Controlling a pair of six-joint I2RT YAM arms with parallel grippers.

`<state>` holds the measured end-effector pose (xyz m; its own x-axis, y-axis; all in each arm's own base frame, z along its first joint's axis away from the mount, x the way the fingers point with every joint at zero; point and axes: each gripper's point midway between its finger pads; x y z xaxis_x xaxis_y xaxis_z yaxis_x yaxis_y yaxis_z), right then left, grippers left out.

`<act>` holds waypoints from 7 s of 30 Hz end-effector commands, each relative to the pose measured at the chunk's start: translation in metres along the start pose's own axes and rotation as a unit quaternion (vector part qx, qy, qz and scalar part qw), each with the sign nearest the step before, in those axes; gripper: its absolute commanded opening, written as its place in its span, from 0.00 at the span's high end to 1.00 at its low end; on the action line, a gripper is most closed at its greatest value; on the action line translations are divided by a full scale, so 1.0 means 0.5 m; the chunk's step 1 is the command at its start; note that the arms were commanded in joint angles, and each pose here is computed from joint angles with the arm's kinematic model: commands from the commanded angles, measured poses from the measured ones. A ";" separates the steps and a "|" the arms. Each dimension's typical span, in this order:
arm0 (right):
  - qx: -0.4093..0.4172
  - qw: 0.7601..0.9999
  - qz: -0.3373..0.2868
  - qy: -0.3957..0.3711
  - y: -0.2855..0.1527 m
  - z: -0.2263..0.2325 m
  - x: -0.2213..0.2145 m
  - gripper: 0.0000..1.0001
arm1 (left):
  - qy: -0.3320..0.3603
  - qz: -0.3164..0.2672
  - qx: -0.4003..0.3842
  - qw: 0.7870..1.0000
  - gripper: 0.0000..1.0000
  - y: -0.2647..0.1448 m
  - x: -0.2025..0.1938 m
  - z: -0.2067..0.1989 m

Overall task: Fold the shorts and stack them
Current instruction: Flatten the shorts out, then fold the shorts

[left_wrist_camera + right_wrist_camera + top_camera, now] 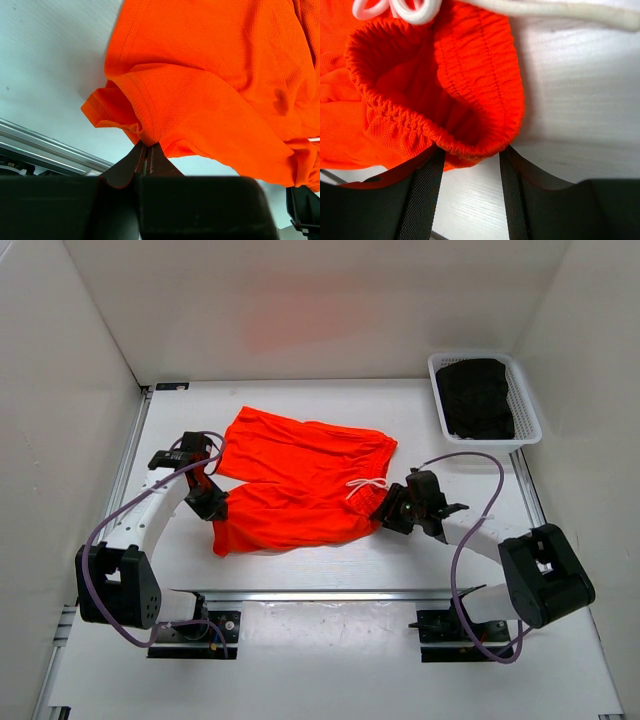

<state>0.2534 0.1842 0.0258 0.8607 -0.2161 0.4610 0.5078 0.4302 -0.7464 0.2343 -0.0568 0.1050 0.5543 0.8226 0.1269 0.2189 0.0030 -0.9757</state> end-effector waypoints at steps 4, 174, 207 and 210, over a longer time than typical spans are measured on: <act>-0.009 0.998 -0.052 -0.045 0.016 0.005 0.059 0.48 | 0.002 -0.017 -0.009 1.000 0.90 -0.014 0.014 -0.013; -0.243 0.968 -0.030 -0.059 0.234 -0.085 0.592 0.37 | 0.192 -0.079 -0.035 0.978 0.22 -0.021 0.235 -0.258; -0.123 0.991 -0.040 -0.025 -0.206 -0.051 0.198 0.19 | 0.095 0.042 0.078 0.992 0.71 0.131 -0.107 0.039; -0.130 0.991 -0.041 -0.020 -0.220 -0.064 0.193 0.19 | 0.095 0.040 0.071 0.992 0.90 0.121 -0.112 0.041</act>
<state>0.2870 0.0910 0.1311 0.8222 -0.2111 0.5287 0.5626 0.1591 -0.8113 0.1964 -0.0900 0.0299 0.7176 0.6959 0.0278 0.0120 0.0276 -0.9995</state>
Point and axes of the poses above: each gripper's point midway between its finger pads, its own y axis out along the fingers, its own z axis along the line the jaws close on, x = y × z, and after that the axes turned 12 degrees about -y, right-handed
